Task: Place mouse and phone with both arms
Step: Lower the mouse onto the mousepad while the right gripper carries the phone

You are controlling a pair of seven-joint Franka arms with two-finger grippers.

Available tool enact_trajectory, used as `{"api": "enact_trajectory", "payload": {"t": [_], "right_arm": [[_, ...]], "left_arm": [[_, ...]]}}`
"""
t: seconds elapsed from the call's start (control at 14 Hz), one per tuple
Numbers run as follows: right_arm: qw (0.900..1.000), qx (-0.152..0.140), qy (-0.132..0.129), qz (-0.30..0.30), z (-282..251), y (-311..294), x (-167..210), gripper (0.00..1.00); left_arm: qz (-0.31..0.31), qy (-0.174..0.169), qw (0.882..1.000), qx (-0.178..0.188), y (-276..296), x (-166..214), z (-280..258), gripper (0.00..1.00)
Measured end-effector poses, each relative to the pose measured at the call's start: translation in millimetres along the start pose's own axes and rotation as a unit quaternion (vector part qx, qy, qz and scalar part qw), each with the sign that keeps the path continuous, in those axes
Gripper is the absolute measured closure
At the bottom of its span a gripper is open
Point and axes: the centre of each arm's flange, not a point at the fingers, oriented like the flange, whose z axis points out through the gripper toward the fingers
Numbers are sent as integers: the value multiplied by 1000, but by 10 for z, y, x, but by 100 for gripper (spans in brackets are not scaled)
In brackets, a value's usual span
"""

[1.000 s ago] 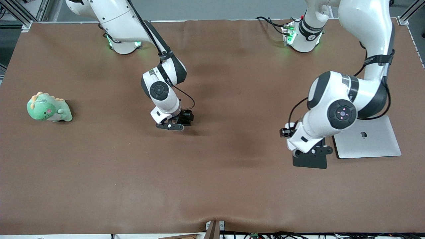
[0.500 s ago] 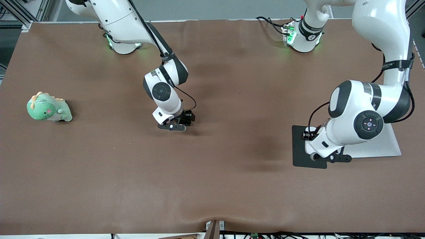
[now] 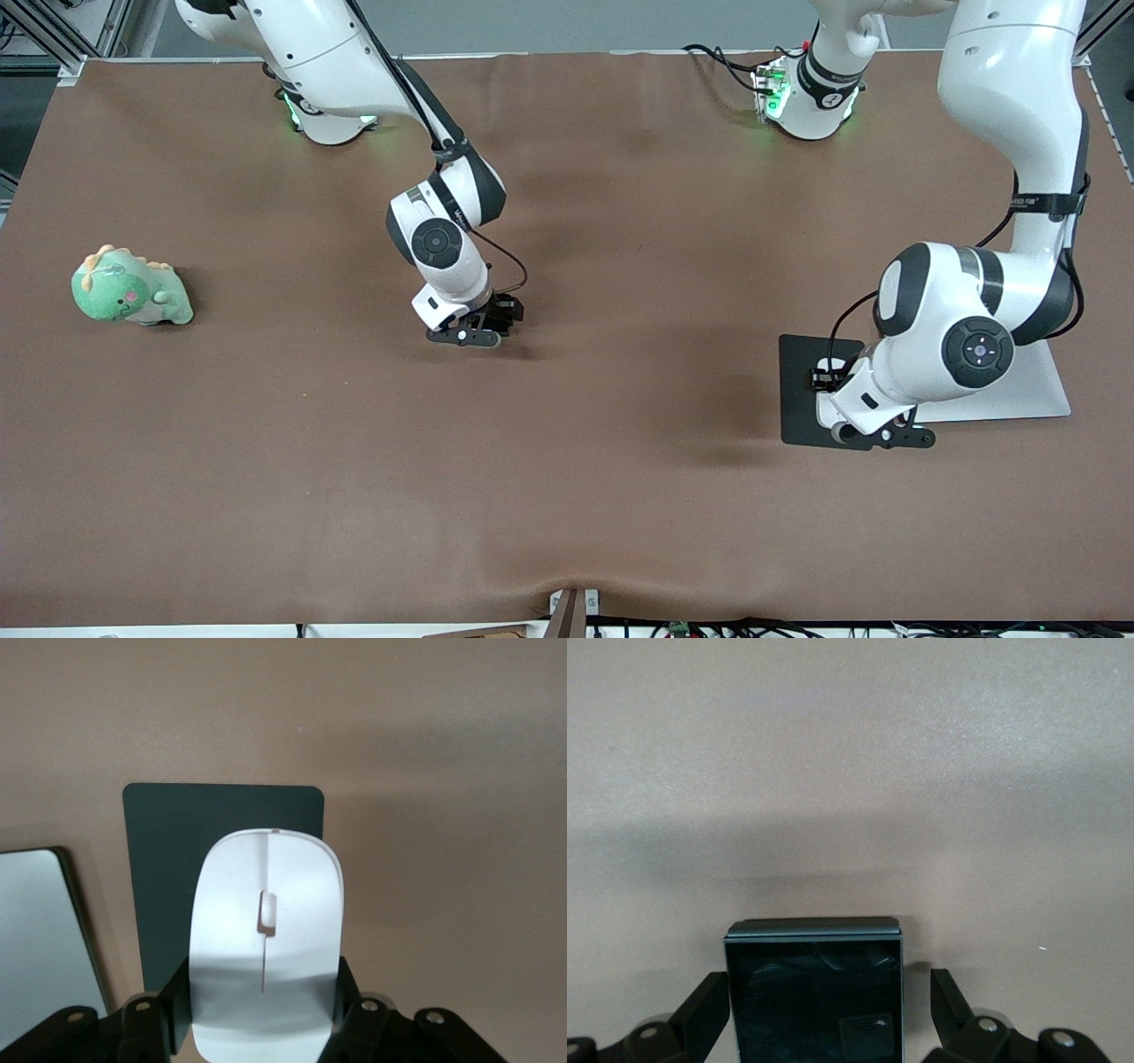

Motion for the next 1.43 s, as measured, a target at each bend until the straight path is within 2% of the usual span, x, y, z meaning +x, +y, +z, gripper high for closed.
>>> {"api": "enact_trajectory", "payload": {"t": [0.14, 0.21, 0.5, 0.79, 1.0, 1.43], "right_arm": [[1000, 0, 0, 0, 13, -2, 0, 18], [1000, 0, 0, 0, 8, -8, 3, 21], [1000, 1, -1, -1, -46, -55, 44, 21], [998, -31, -46, 10, -260, -8, 192, 21], [997, -33, -56, 31, -439, 321, 380, 21], [997, -30, -72, 25, -550, 1063, 515, 21]], "left_arm": [[2, 3, 1000, -2, -77, 44, 129, 37], [7, 6, 1000, -3, -135, 68, 176, 37], [15, 16, 1000, -6, -311, 148, 409, 37], [19, 6, 1000, -8, -257, 175, 732, 37], [18, -6, 1000, -8, -263, 167, 908, 37], [18, -26, 999, -8, -264, 128, 1156, 37]]}}
